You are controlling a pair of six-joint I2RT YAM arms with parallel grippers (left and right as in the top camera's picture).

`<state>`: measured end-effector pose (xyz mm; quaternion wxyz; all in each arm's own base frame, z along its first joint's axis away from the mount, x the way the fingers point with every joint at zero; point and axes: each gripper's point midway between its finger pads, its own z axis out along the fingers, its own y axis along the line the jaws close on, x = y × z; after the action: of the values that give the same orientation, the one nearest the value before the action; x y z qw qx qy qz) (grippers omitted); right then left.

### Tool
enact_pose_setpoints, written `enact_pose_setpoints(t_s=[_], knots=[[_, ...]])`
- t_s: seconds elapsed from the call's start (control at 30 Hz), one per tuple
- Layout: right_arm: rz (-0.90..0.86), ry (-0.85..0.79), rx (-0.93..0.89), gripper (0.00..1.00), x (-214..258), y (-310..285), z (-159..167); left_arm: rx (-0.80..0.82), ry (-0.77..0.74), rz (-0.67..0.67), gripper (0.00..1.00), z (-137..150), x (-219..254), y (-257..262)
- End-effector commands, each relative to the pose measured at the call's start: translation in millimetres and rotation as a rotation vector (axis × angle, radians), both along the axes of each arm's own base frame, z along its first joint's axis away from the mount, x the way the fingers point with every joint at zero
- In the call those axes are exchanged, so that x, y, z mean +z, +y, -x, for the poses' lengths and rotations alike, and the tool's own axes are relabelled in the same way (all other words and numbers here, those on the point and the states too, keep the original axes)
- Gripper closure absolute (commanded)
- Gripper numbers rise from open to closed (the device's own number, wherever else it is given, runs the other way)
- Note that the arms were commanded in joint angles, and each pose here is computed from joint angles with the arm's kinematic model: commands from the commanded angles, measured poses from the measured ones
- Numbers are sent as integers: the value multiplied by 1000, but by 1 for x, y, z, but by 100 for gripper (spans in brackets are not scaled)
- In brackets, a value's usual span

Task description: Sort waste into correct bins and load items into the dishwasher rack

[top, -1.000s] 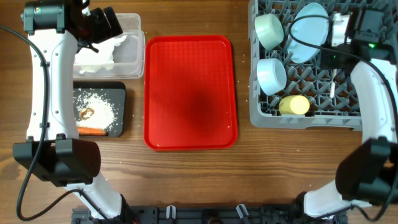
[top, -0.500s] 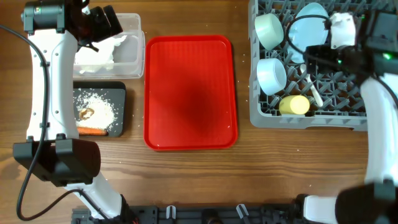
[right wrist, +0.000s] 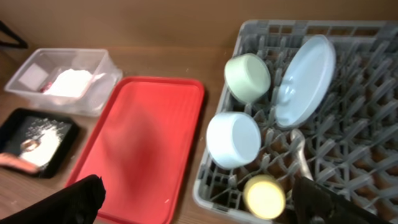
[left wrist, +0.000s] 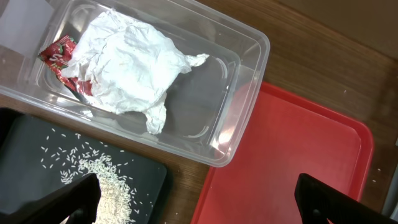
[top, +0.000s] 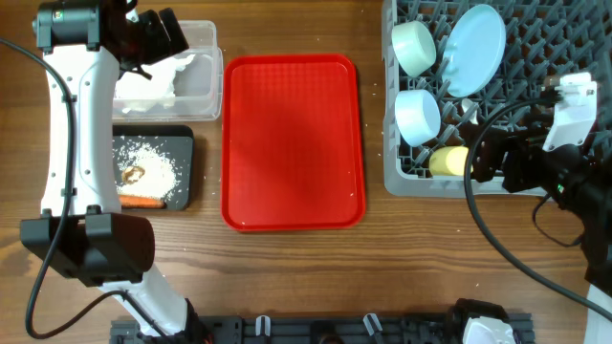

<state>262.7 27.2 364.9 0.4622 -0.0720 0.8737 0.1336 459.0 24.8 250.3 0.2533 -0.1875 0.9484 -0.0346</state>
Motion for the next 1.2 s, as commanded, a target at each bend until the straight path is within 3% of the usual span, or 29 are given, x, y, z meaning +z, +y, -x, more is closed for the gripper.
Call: enact_pose_setpoints(t_s=[0.0, 0.13, 0.2, 0.33, 0.47, 0.67, 0.8, 1.17], knots=[[90, -83, 6, 0, 13, -7, -2, 12, -9, -8, 0, -1, 3, 1], [156, -223, 25, 0, 17, -7, -11, 12, -9, -8, 0, -1, 3, 1], [173, -376, 45, 0, 8, 1, -12, 12, -9, -8, 0, -1, 3, 1], [46, -532, 14, 0, -57, 12, 1, 12, -9, -8, 0, -1, 3, 1], [62, -695, -10, 0, -122, 12, 15, 12, -9, -8, 0, -1, 3, 1], [84, -748, -95, 0, -153, 1, 23, 12, -9, -8, 0, -1, 3, 1], [79, -624, -97, 0, -187, 2, 19, 12, -9, -8, 0, -1, 3, 1], [81, -622, -97, 0, -187, 1, 19, 12, -9, -8, 0, -1, 3, 1]])
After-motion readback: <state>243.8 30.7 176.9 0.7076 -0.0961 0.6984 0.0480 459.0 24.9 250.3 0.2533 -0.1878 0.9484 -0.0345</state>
